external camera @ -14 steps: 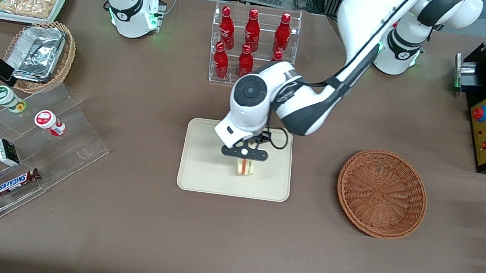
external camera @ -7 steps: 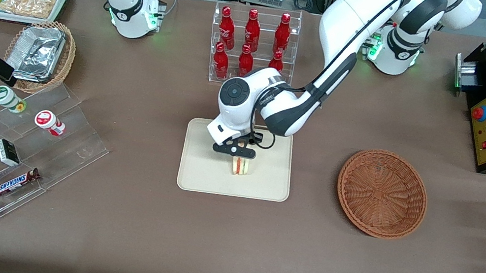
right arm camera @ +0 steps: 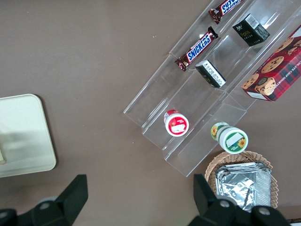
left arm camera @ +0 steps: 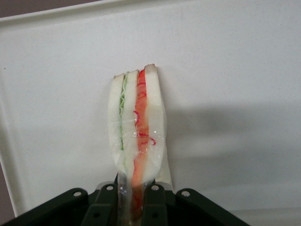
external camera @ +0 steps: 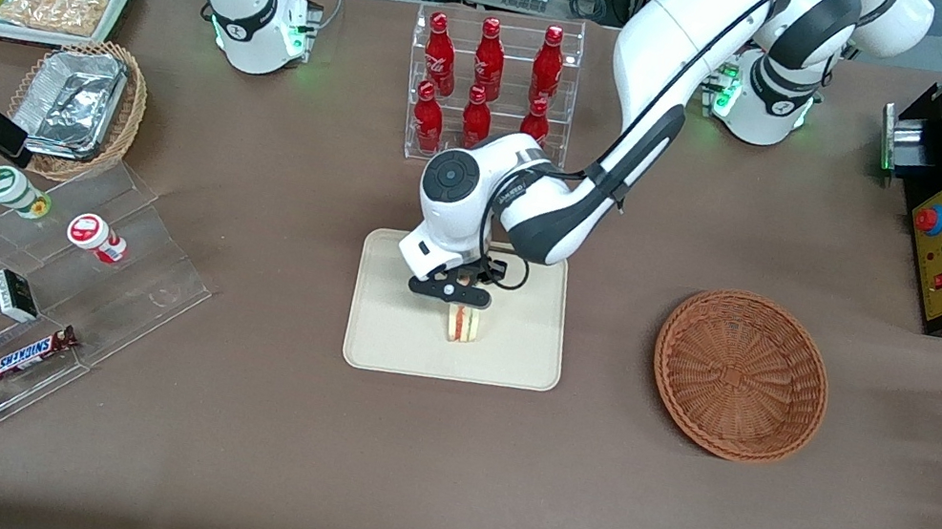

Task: Place sandwich from basket to tray
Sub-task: 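Lower the sandwich onto the tray and open the left gripper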

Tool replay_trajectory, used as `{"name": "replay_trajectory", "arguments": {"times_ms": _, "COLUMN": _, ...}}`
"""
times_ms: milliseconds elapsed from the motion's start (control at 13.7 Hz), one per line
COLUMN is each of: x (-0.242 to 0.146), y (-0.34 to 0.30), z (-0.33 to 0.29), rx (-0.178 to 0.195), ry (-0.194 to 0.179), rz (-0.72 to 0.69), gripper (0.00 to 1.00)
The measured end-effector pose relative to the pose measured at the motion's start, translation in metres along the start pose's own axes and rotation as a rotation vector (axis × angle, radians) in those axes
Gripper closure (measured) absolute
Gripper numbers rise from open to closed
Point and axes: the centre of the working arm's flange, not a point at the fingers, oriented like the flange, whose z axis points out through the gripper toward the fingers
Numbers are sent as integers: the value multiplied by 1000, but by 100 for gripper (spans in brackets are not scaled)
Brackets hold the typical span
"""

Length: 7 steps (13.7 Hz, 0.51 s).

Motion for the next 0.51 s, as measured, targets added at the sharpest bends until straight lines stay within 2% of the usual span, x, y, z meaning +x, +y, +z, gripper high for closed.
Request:
{"name": "replay_trajectory", "arguments": {"times_ms": 73, "x": -1, "y": 1, "z": 0, "rx": 0, "ry": 2, "rz": 2, "gripper": 76}}
{"name": "replay_trajectory", "arguments": {"times_ms": 511, "x": 2, "y": 1, "z": -3, "rx": -2, "ry": 10, "rz": 0, "gripper": 18}}
